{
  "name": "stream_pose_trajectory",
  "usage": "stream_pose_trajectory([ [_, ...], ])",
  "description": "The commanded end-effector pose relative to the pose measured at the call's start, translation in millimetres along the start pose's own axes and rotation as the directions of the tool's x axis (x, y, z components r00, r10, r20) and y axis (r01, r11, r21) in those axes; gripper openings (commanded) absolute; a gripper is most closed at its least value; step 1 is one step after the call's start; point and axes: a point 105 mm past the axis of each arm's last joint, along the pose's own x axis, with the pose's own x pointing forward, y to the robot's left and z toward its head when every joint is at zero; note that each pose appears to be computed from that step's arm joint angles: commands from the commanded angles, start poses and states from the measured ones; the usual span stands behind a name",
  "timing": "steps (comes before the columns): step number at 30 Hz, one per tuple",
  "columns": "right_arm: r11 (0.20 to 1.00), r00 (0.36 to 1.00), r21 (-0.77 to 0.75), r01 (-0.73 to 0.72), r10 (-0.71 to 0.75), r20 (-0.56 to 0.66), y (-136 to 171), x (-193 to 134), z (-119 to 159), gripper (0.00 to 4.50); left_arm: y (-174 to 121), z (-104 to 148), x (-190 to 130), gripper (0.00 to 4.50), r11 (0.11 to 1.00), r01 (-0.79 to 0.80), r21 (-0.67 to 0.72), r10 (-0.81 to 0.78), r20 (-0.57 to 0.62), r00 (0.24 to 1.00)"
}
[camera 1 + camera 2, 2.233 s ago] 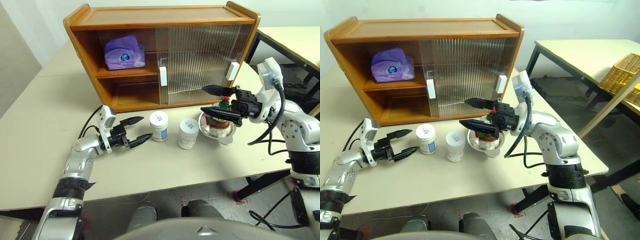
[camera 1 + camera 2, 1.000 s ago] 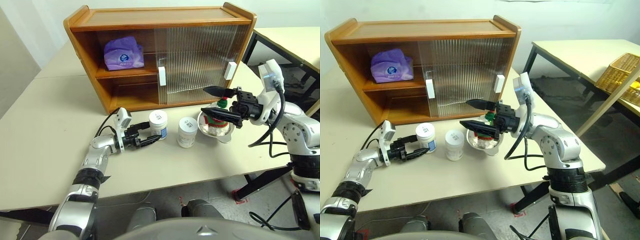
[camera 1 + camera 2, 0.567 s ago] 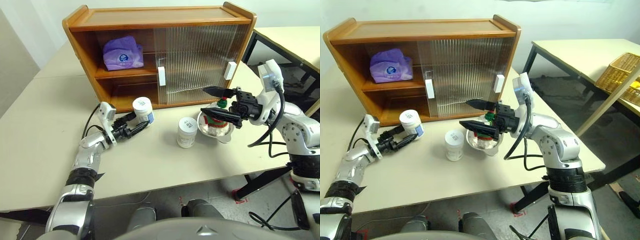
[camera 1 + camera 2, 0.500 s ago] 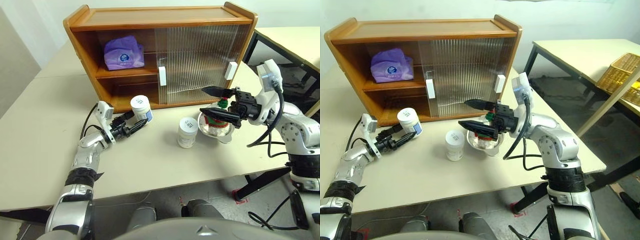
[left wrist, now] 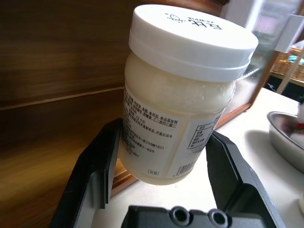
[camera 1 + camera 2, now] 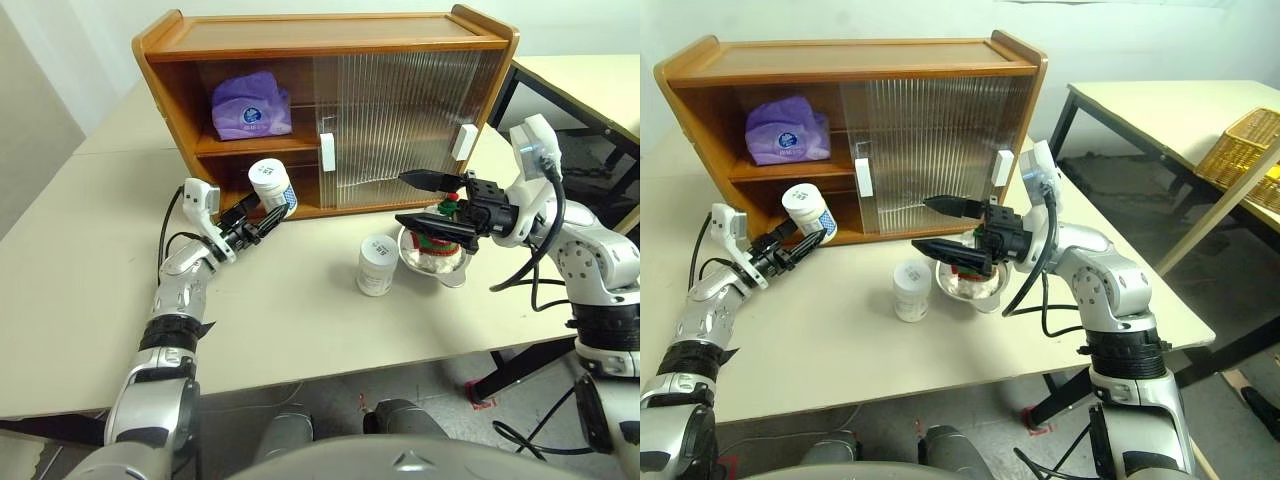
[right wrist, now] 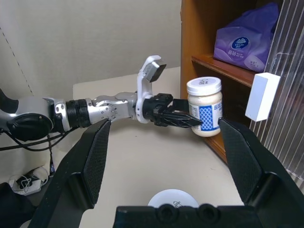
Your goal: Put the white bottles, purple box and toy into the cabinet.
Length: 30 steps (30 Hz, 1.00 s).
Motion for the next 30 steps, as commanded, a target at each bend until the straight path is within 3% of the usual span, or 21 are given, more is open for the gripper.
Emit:
stream_pose_trajectory([
  [1, 1.0, 1.0, -0.005, -0.002, 0.002, -0.003, 0, 0, -1, 4.5, 6, 3, 6, 3.05, 0.999, -0.034, 0.016, 0.034, -0.003, 0.999],
  [20, 1.0, 1.0, -0.003, 0.014, -0.014, -0.001, 2, -2, -2, 4.5, 24, -17, 41, 3.05, 0.954, -0.291, 0.071, 0.298, -0.135, 0.945],
  [30, 1.0, 1.0, -0.004, 0.021, -0.021, -0.002, 1, -5, -5, 4.5, 15, -21, 58, 3.05, 0.938, -0.336, 0.081, 0.345, -0.164, 0.924],
])
